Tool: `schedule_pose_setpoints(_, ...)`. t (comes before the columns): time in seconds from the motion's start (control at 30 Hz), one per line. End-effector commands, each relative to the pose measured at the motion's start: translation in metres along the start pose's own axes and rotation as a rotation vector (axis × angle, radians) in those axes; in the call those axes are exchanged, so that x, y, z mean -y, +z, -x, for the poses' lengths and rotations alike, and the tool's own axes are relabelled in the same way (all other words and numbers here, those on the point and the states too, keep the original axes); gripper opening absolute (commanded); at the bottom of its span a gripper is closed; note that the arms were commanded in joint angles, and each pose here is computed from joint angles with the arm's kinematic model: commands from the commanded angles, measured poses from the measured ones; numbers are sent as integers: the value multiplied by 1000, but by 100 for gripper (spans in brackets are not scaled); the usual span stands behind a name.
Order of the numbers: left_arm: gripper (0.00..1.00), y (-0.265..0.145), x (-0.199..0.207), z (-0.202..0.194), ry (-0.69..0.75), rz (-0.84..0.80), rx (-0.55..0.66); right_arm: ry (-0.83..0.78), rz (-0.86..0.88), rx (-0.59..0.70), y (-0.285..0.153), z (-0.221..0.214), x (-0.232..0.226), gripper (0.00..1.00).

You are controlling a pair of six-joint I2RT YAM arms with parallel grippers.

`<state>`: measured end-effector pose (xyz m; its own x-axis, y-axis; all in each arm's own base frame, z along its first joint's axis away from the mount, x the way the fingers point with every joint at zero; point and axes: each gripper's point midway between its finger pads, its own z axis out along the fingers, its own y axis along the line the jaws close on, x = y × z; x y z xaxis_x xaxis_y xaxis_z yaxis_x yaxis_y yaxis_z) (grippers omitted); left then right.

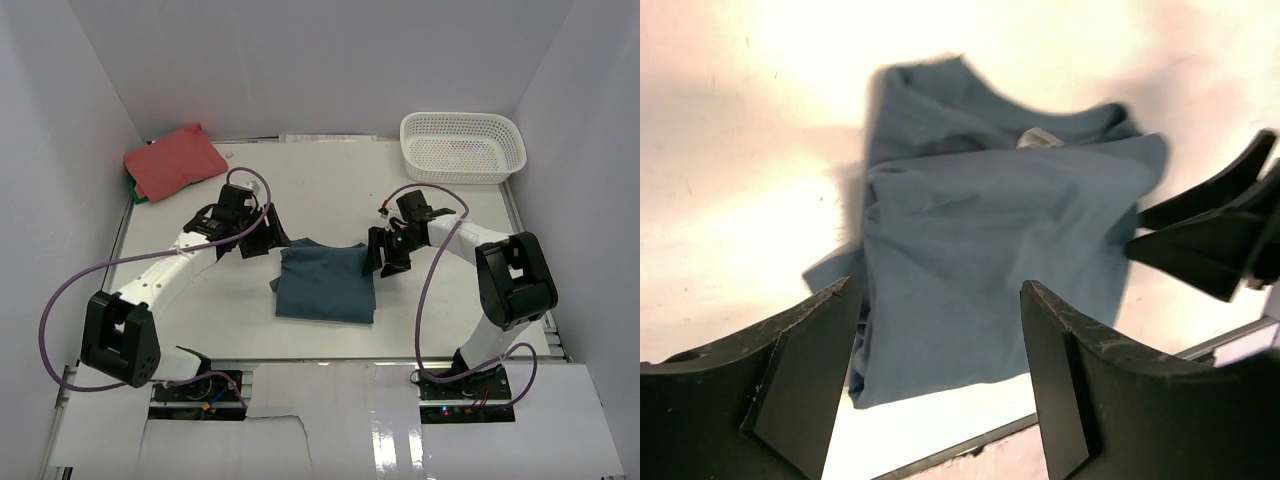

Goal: Fold and stack the t-shirts
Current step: Smooth out wrinkles on the folded tshirt

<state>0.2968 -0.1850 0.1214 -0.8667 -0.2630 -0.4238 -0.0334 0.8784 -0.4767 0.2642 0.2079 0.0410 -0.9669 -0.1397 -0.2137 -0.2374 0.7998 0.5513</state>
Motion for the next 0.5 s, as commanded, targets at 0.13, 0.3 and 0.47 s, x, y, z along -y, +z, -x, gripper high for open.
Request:
schedule_pose_setpoints(0.13, 75, -47, 44, 17, 93, -194, 75, -71, -16, 65, -45, 6, -23, 47)
schedule_pose_setpoints(0.3, 62, -46, 57, -15, 109, -378, 19, -90, 185, 57, -53, 3, -66, 21)
schedule_pose_setpoints(0.47, 16, -40, 70, -47, 67, -557, -43, -131, 291, 45, -43, 5, -90, 8)
